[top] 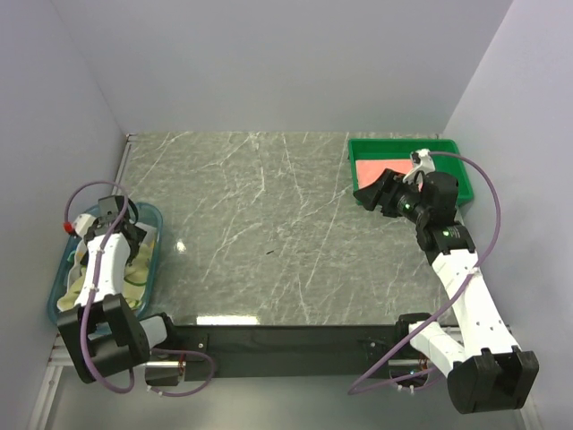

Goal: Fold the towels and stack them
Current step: Grab crumpled towel

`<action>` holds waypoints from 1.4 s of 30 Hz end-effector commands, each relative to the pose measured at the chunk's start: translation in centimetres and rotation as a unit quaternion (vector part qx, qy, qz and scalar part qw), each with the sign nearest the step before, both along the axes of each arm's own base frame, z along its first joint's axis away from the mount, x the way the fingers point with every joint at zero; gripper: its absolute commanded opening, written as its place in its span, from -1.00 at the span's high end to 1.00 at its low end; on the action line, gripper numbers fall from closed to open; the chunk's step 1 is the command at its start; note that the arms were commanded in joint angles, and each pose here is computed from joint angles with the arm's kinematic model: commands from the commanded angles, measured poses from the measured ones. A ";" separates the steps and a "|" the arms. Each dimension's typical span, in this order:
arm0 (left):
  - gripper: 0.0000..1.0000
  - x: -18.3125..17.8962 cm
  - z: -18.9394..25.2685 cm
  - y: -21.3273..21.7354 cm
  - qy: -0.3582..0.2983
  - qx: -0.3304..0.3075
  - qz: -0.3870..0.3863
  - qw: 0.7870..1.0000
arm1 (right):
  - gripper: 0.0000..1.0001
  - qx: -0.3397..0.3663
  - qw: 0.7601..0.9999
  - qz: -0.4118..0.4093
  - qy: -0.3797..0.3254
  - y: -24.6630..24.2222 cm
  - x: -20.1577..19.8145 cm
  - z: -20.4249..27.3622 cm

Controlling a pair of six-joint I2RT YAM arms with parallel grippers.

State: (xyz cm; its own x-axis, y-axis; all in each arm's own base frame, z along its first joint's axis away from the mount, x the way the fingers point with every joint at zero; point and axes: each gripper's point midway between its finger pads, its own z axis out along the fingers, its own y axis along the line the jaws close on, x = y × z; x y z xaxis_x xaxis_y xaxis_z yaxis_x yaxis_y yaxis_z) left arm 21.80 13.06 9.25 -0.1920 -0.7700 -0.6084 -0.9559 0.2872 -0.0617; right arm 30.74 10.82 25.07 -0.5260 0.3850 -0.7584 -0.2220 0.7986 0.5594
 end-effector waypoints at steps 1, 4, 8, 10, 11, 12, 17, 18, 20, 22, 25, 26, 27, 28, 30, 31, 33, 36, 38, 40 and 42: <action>-0.99 0.0 -1.4 0.2 -0.005 -0.035 0.021 0.999 | -0.60 0.004 1.000 0.009 -0.026 0.4 -0.3 1.1; -0.96 0.3 -2.2 -0.1 -0.009 -0.061 0.017 0.998 | -0.60 0.003 1.000 0.010 -0.023 0.3 -0.4 0.7; -0.87 0.1 -3.2 -1.0 -0.014 -0.091 0.016 0.996 | -0.60 0.002 1.000 0.013 -0.012 0.4 -0.4 -0.1; -0.79 0.2 -3.5 -1.4 -0.019 -0.102 0.012 0.995 | -0.60 0.001 1.000 0.013 -0.010 0.4 -0.5 -0.3; -0.74 0.2 -3.6 -1.5 -0.020 -0.104 0.013 0.994 | -0.60 0.002 1.000 0.014 -0.011 0.4 -0.5 -0.2; -0.60 0.1 -3.9 -1.6 -0.017 -0.107 0.012 0.994 | -0.59 0.002 1.000 0.013 -0.011 0.4 -0.5 -0.3; 0.36 0.6 -3.4 -1.6 -0.029 -0.105 0.000 0.994 | -0.58 0.003 1.000 0.016 -0.007 0.5 -0.6 -0.6; 0.45 0.7 -3.2 -1.5 -0.032 -0.103 -0.002 0.994 | -0.58 0.003 1.000 0.018 -0.006 0.5 -0.6 -0.7; 0.80 0.9 -2.6 -1.3 -0.040 -0.095 -0.005 0.995 | -0.58 0.005 1.000 0.017 -0.005 0.6 -0.6 -0.8; 0.99 1.2 -1.6 -1.1 -0.053 -0.085 -0.010 0.995 | -0.58 0.006 1.000 0.016 -0.005 0.5 -0.6 -0.8; 0.99 2.0 0.6 -1.1 -0.084 -0.067 -0.027 0.994 | -0.58 0.009 1.000 0.017 -0.007 0.6 -0.6 -0.5; 0.99 2.5 1.3 -1.4 -0.090 -0.060 -0.037 0.993 | -0.57 0.010 1.000 0.017 -0.007 0.7 -0.6 -0.5; 0.99 2.8 2.8 -1.3 -0.106 -0.038 -0.042 0.993 | -0.57 0.012 1.000 0.019 -0.007 0.7 -0.6 -0.4; 0.99 3.6 4.8 -1.4 -0.122 -0.022 -0.050 0.991 | -0.57 0.014 1.000 0.021 -0.008 0.8 -0.6 -0.3; 0.99 4.9 7.5 -2.8 -0.138 0.017 -0.075 0.987 | -0.56 0.019 1.000 0.022 -0.011 0.9 -0.6 0.0; 0.99 6.1 10.4 -3.4 -0.164 0.031 -0.085 0.982 | -0.56 0.019 0.999 0.023 -0.012 1.0 -0.7 0.2; 0.99 7.6 11.9 -5.8 -0.159 0.037 -0.125 0.979 | -0.56 0.020 0.999 0.023 -0.010 1.0 -0.7 0.2; 0.99 10.9 16.1 -9.7 -0.171 0.044 -0.192 0.965 | -0.56 0.016 0.999 0.026 -0.011 1.0 -0.8 0.1; 0.99 13.0 21.1 -13.4 -0.214 0.043 -0.242 0.945 | -0.56 0.011 1.000 0.026 -0.011 1.0 -0.8 0.0; 0.99 14.8 25.0 -16.6 -0.246 0.034 -0.285 0.926 | -0.56 0.010 1.000 0.025 -0.011 0.9 -0.9 -0.1; 0.99 15.8 28.9 -21.0 -0.285 0.028 -0.335 0.897 | -0.56 0.008 1.000 0.027 -0.013 1.0 -0.9 -0.1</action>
State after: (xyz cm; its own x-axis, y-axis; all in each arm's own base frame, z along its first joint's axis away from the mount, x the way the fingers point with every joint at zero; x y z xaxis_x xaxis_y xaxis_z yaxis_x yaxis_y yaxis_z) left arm 37.26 -4.05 32.63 -0.2563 -0.6033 -0.7552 -0.5127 0.7472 -0.4229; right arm 29.90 11.47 23.63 -0.5653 0.3845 -0.7298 -0.2271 0.7780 0.5858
